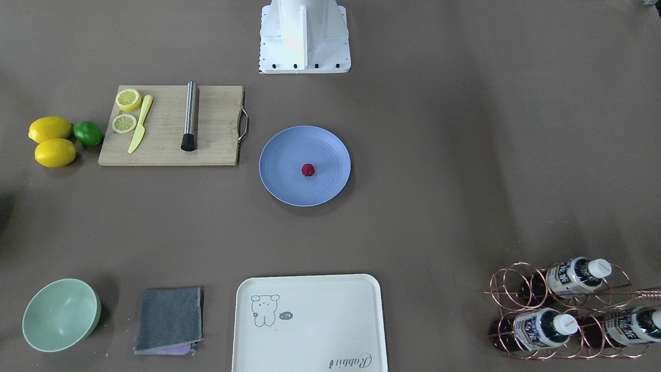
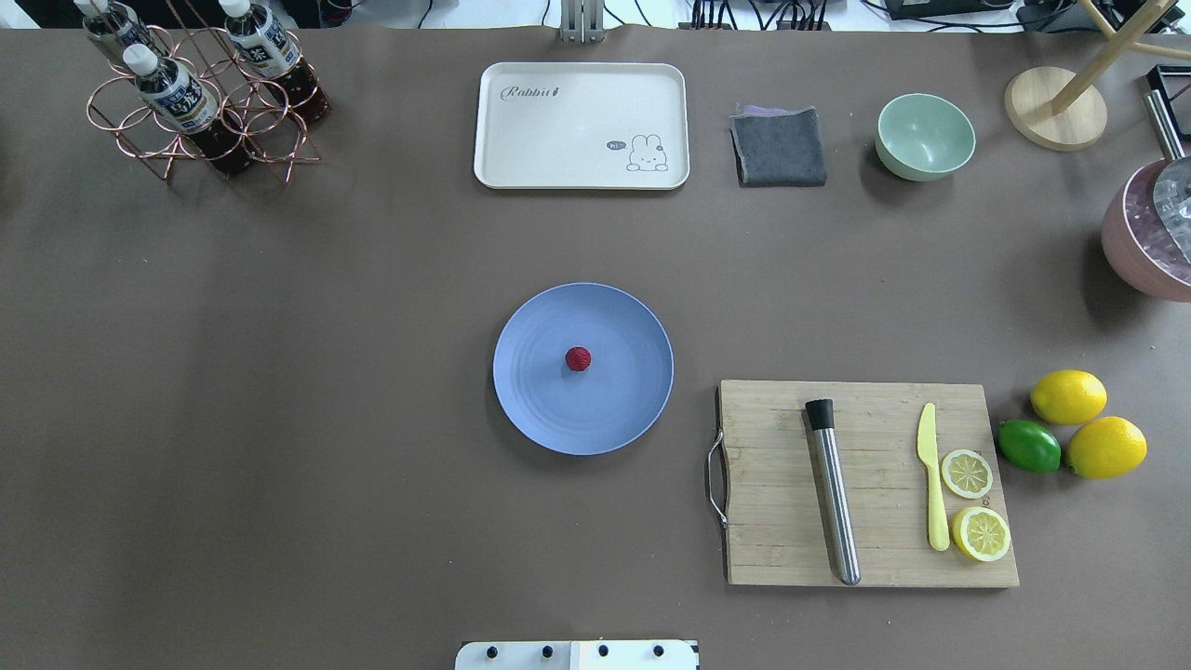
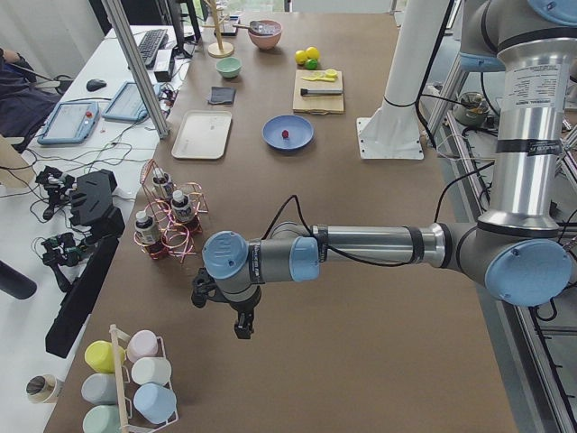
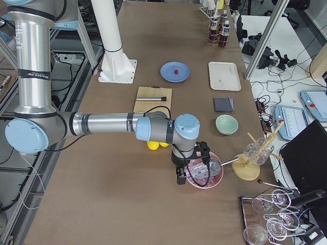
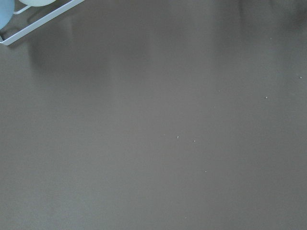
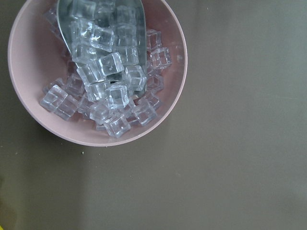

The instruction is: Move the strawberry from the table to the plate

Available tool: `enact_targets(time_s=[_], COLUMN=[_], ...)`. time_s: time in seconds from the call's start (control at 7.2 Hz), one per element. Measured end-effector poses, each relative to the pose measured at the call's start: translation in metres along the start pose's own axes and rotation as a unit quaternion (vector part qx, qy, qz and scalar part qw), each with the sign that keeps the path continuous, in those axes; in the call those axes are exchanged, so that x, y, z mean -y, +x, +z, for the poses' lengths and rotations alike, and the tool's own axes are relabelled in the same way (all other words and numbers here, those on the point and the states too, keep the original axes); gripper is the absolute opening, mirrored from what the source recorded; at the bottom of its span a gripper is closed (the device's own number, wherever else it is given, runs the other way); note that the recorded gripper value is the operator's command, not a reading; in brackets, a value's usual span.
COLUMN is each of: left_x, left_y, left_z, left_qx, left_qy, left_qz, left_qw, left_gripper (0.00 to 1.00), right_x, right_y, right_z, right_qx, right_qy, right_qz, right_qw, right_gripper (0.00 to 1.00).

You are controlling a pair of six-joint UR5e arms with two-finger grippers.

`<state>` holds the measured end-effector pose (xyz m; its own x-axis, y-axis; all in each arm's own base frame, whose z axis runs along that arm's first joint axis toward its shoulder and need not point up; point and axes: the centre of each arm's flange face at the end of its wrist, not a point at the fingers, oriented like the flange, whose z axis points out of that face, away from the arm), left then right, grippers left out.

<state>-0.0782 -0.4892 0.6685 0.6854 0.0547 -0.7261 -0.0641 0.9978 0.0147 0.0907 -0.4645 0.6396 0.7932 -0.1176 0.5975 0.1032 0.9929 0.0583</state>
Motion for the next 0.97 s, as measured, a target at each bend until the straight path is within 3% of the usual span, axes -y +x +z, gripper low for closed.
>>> enact_targets(time_s=[0.97], left_x=[-0.014], left_y=[-0.015], left_z=[0.013], left_qx=[-0.001], left_qy=[-0.012], left_qz=[-0.016], left_qw=[0.9998], left_gripper=[0.98], right_x=[-0.014], right_y=[0.001], right_z=[0.009], right_qx=[0.01], right_qy=[-0.007], right_qz=[0.002], right_qw=[0.9999], right_gripper=[1.0])
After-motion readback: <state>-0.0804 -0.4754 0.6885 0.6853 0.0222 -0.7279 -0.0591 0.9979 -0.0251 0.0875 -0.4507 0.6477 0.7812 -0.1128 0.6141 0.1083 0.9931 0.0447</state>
